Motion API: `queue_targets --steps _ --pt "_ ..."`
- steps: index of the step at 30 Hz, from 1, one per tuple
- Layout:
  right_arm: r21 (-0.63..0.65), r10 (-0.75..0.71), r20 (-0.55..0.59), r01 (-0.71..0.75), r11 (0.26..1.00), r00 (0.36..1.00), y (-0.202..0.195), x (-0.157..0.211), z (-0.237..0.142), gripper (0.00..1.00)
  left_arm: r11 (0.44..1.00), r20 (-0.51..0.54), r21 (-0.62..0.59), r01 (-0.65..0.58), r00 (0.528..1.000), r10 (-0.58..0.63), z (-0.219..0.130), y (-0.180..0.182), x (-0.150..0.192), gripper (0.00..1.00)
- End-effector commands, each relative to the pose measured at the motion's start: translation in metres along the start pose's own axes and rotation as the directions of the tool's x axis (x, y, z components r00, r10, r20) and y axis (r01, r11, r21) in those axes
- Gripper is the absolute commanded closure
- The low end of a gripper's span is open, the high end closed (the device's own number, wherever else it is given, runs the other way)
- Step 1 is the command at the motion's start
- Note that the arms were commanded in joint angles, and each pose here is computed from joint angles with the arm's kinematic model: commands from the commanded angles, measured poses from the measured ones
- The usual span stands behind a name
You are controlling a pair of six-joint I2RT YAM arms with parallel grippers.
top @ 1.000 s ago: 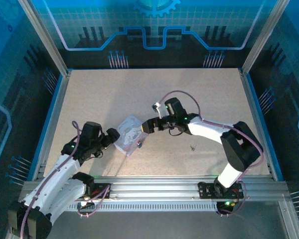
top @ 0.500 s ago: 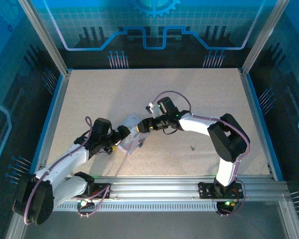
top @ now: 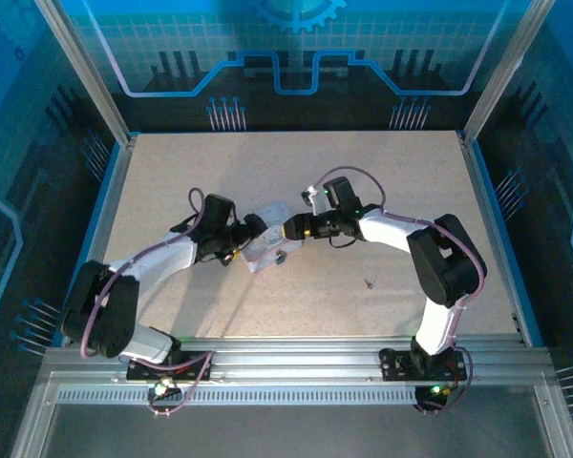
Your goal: Unlock the padlock with the key
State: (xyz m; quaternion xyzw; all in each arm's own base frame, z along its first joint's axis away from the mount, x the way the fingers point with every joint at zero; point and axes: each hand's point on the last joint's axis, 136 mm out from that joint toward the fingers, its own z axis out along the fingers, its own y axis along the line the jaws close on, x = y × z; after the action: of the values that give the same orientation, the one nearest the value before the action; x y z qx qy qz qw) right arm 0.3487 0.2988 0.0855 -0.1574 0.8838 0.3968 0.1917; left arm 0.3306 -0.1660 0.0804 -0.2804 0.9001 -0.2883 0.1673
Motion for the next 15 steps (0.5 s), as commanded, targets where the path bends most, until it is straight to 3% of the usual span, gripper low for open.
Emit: queue_targets --steps 1,15 --pt "-0.071 -0.018 -0.022 0.016 0.997 1.0 0.016 0.006 -0.009 0.19 0.975 0.024 0.191 -0.116 0.993 0.113 0.003 -0.069 -0.013 0.01" --pt "0.157 0.041 0.047 -0.048 0.986 0.998 -0.043 -0.005 -0.039 0.11 0.967 0.043 0.142 -0.211 0.977 0.207 0.049 -0.095 -0.043 0.01"
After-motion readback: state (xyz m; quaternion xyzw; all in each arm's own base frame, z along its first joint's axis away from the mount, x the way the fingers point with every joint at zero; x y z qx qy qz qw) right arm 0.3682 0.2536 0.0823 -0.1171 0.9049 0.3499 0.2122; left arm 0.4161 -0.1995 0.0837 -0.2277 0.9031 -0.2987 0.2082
